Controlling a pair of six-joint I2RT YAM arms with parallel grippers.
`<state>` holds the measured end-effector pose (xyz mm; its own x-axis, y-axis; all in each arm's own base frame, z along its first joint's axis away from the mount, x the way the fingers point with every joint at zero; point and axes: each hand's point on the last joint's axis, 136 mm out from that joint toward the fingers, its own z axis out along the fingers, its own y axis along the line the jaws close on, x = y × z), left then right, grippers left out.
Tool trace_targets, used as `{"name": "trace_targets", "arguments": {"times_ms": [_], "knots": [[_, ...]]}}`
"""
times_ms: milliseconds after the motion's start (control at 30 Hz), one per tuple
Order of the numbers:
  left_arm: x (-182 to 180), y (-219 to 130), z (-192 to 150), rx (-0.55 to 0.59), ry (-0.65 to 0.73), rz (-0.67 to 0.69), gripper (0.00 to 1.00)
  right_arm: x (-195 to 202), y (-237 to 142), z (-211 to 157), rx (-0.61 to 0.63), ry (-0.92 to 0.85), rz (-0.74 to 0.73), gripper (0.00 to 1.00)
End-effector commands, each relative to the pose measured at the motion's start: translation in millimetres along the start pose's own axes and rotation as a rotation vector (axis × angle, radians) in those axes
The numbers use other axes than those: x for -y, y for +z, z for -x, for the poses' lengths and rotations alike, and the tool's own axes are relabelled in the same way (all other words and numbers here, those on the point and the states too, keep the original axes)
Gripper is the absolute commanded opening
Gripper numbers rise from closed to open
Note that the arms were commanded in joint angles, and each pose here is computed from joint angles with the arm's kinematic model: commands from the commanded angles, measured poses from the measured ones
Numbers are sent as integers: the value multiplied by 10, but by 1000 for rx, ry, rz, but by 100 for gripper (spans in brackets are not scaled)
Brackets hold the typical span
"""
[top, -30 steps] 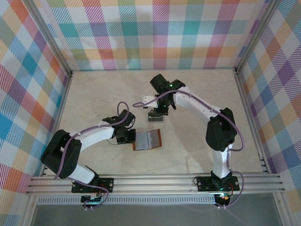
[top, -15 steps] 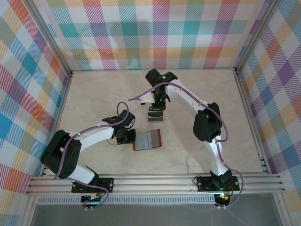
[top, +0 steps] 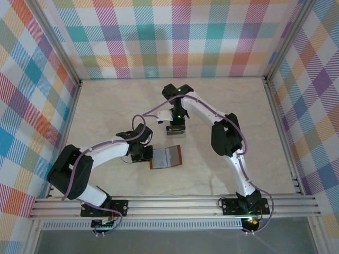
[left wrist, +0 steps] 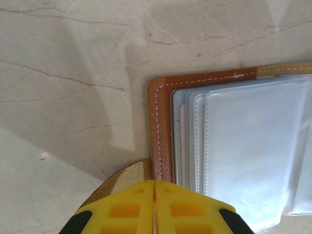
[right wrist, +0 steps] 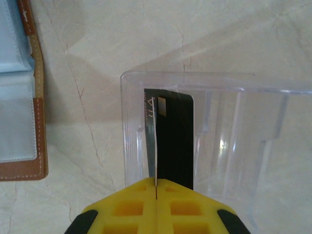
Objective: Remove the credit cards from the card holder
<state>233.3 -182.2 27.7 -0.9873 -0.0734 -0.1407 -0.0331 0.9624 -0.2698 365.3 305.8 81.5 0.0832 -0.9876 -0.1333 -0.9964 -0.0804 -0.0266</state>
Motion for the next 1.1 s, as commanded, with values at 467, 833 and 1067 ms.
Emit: {"name": "trace_targets", "arguments": {"times_ms": [467, 833, 1067], "knots": [[-68, 31, 5, -20, -16, 28, 9, 500, -521, 148, 72, 42, -303, 26], [-135, 79, 52, -35, 28, 69, 8, 375, -1164, 255, 330, 482, -430, 34], [-78, 122, 9, -52, 17, 27, 8, -26, -1281, 203, 527, 889, -312, 34]]}}
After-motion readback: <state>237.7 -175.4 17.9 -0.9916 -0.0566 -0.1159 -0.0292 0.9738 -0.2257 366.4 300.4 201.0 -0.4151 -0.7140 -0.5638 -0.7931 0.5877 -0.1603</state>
